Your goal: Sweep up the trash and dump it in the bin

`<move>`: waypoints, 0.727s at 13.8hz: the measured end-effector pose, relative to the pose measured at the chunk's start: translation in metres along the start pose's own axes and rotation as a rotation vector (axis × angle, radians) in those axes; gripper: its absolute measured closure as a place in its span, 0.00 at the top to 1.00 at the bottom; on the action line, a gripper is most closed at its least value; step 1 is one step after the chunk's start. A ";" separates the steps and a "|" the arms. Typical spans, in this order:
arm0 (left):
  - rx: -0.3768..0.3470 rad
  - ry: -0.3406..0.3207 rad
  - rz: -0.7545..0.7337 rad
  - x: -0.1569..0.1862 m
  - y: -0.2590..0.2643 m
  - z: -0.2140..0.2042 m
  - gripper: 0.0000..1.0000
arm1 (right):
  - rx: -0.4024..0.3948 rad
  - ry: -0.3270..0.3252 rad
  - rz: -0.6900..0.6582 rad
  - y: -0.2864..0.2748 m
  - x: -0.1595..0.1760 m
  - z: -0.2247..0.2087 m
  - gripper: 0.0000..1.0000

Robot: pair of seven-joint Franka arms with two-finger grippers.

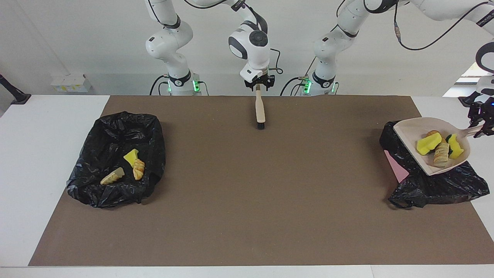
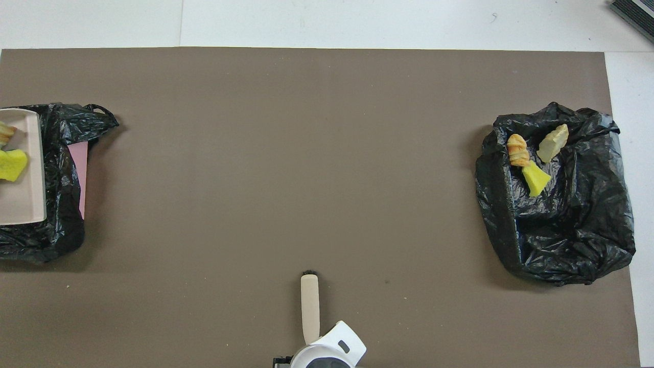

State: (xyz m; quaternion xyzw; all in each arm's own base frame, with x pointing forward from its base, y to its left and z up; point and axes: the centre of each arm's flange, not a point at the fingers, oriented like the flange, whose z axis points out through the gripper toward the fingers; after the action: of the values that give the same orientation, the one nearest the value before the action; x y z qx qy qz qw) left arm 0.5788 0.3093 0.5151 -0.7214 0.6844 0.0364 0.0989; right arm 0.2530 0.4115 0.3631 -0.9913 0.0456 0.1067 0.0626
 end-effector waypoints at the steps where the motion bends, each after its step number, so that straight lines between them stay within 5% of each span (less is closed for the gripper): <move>1: 0.013 -0.023 0.010 -0.001 -0.002 -0.001 0.31 | 0.038 0.026 0.025 0.004 0.013 -0.022 0.78; 5: 0.017 -0.145 0.063 -0.004 -0.007 0.002 0.31 | 0.090 0.141 0.100 0.042 0.072 -0.123 0.85; 7: 0.006 -0.230 0.101 -0.004 -0.009 0.005 0.31 | 0.074 0.178 0.149 0.067 0.103 -0.169 1.00; 10: -0.007 -0.356 0.136 0.004 -0.014 0.005 0.31 | 0.064 0.199 0.120 0.127 0.150 -0.242 1.00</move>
State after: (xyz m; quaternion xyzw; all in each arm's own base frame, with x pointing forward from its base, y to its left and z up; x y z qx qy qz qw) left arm 0.5935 0.3066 0.5109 -0.6562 0.7030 0.1723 0.2133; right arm 0.4359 0.2421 0.5506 -0.9899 0.1145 0.0099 0.0827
